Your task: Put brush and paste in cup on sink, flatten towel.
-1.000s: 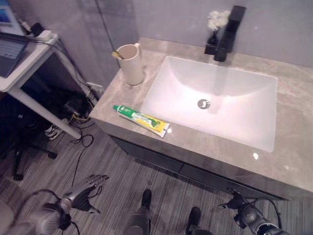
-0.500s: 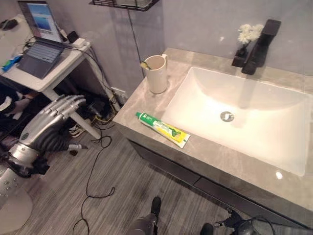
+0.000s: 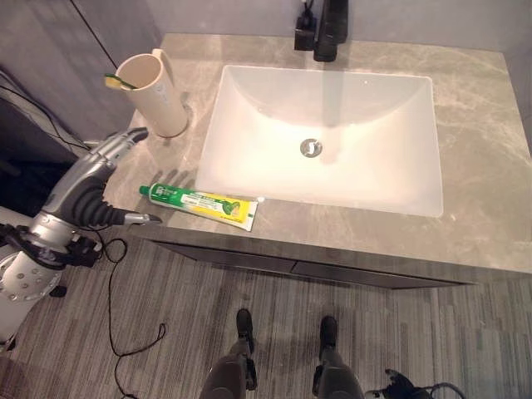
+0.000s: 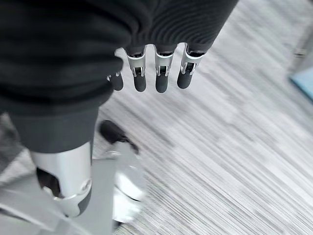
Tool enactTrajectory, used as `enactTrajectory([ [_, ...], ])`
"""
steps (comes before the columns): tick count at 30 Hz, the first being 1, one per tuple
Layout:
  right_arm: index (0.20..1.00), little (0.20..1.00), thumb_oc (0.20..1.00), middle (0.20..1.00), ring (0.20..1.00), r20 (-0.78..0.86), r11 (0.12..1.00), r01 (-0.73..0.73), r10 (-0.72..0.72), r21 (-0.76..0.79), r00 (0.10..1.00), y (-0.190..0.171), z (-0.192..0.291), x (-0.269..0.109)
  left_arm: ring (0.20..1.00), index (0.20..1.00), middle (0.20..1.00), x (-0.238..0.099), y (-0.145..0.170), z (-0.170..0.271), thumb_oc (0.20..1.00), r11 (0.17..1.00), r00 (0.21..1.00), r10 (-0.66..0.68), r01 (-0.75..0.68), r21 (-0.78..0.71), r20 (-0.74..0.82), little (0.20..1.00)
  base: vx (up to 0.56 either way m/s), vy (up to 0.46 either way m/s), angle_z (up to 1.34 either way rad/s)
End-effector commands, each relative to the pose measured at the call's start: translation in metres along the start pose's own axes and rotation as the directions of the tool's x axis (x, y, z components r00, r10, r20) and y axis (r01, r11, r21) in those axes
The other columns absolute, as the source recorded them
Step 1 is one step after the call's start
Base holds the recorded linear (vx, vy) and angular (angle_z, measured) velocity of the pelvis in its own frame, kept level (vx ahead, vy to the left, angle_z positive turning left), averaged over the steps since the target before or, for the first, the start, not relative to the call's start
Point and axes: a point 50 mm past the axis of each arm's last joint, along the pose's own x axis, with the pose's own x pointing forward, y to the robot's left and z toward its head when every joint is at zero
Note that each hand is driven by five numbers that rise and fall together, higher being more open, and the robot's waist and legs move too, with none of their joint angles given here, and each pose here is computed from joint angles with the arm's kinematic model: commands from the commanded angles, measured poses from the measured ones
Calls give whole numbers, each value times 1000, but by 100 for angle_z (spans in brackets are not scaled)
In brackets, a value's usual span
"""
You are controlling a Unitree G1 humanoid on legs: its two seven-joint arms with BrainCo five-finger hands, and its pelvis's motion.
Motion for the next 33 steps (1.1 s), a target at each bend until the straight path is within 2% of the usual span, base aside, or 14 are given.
enactTrajectory([
  [1, 1000, 1000, 1000, 1000, 1000, 51, 999, 37, -38, 21, 998, -14, 18, 3, 1000, 1000, 1000, 7, 22, -8, 1000, 998, 998, 64, -64, 3, -16, 1000, -9, 58, -11],
  [14, 1000, 1000, 1000, 1000, 1000, 128, 993, 85, -94, 77, 987, -25, 36, 3, 1000, 1000, 1000, 8, 11, -18, 1000, 998, 998, -21, 25, 55, -59, 1000, -8, 26, -5],
  [24, 1000, 1000, 1000, 1000, 1000, 131, 992, 90, -102, 93, 986, -26, 38, 3, 1000, 1000, 1000, 4, 10, -24, 1000, 999, 995, -2, 6, 44, -97, 1000, 0, 0, 0],
  [33, 1000, 1000, 1000, 1000, 1000, 154, 989, 102, -117, 108, 981, -29, 44, 3, 1000, 1000, 1000, 2, -4, -36, 1000, 1000, 988, -9, 8, -6, -156, 1000, 0, 0, 0],
])
